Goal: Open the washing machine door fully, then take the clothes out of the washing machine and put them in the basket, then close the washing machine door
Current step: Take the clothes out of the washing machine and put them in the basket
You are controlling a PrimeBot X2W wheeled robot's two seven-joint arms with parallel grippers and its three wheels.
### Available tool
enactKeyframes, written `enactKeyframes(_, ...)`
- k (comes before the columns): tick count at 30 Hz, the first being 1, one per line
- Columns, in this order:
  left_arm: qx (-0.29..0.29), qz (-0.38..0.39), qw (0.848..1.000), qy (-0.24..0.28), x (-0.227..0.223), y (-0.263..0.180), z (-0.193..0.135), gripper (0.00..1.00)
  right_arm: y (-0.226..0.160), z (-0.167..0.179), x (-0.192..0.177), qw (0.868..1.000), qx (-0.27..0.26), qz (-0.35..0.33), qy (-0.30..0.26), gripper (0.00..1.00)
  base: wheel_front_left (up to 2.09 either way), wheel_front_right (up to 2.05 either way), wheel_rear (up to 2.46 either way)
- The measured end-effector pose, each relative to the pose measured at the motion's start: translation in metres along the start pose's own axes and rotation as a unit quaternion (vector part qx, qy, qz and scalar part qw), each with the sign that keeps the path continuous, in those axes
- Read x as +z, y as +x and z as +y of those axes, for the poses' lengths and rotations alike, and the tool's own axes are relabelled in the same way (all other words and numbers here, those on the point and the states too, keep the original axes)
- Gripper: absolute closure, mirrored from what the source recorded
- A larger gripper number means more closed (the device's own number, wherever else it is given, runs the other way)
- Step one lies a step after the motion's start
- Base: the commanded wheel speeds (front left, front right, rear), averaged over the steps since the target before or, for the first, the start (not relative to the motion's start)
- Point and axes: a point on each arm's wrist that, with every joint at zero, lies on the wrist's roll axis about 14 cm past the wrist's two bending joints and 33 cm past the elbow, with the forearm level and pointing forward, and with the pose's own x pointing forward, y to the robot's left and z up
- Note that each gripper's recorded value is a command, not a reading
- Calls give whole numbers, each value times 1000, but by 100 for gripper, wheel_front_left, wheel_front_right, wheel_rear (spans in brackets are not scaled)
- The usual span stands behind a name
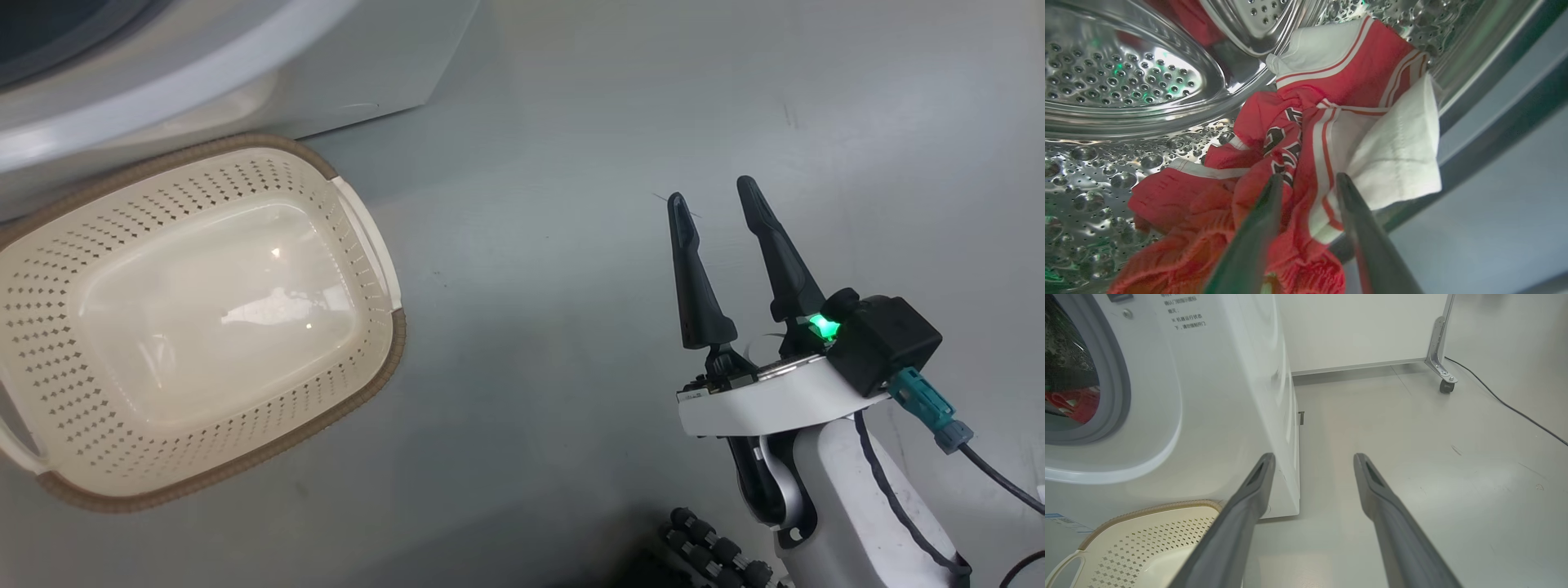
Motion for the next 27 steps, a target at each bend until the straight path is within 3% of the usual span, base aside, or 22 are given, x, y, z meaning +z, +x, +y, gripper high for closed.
enactKeyframes(1,2,1,1000,1,0,1,2,83,0,0,0,1000,0,0,0,0,0,0,0)
enactKeyframes(2,4,2,1000,3,0,2,3,100,1,0,0,1000,1,0,-1,0,0,0,0)
enactKeyframes(12,9,-2,1000,-3,-5,6,4,100,2,-2,-1,1000,-4,1,-3,0,0,0,0)
enactKeyframes(27,32,-67,996,-44,14,-8,5,100,10,2,-1,1000,2,-5,-11,0,0,0,0)
